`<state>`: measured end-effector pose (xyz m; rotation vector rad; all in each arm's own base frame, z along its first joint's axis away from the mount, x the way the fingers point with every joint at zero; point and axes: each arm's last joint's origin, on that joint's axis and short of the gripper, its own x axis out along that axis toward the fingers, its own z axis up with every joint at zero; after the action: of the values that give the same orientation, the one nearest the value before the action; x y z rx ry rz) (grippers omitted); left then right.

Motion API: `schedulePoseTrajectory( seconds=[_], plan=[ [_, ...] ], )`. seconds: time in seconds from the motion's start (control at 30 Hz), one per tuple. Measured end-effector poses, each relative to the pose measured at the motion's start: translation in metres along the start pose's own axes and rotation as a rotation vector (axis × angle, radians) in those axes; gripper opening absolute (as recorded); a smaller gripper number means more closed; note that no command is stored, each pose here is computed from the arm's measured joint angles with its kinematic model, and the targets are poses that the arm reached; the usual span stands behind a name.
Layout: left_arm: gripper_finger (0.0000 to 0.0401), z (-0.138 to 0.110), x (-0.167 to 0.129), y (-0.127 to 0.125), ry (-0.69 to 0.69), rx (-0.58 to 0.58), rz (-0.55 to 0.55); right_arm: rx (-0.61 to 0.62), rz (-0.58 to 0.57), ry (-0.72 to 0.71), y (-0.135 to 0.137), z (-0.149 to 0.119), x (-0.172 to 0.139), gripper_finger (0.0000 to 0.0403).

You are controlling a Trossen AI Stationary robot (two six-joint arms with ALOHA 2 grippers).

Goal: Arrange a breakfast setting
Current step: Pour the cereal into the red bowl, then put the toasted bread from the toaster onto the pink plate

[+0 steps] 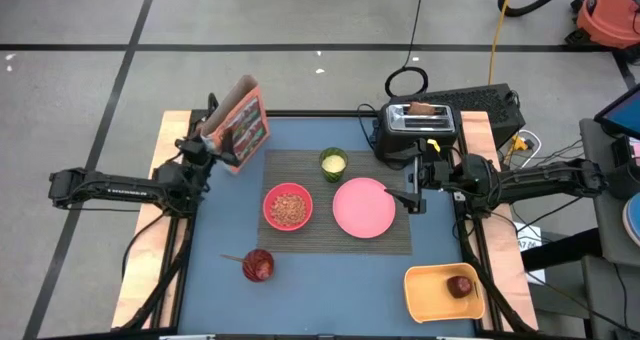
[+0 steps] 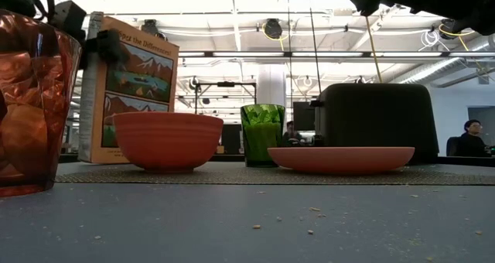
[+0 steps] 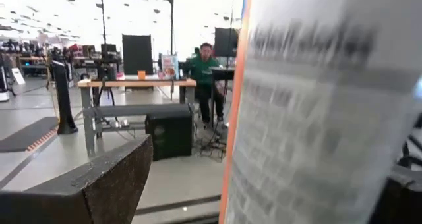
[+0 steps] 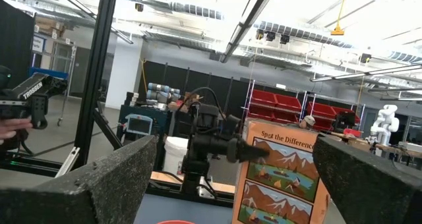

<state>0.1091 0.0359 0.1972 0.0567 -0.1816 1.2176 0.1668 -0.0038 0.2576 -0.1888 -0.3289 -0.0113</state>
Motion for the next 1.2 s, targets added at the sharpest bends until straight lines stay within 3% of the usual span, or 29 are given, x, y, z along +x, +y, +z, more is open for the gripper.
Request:
schedulePoseTrajectory(
  seconds=[0.73,1.2],
  plan=[
    [0.0395,0.025,-0.002,0.012,-0.149,-0.115,0.048,0.0,0.0,0.0,0.0,0.0,0.0,0.0396],
    [0.0395,0.038,-0.004,0.016,-0.284,-0.191,-0.023,0.0,0.0,0.0,0.0,0.0,0.0,0.0396]
  ],
)
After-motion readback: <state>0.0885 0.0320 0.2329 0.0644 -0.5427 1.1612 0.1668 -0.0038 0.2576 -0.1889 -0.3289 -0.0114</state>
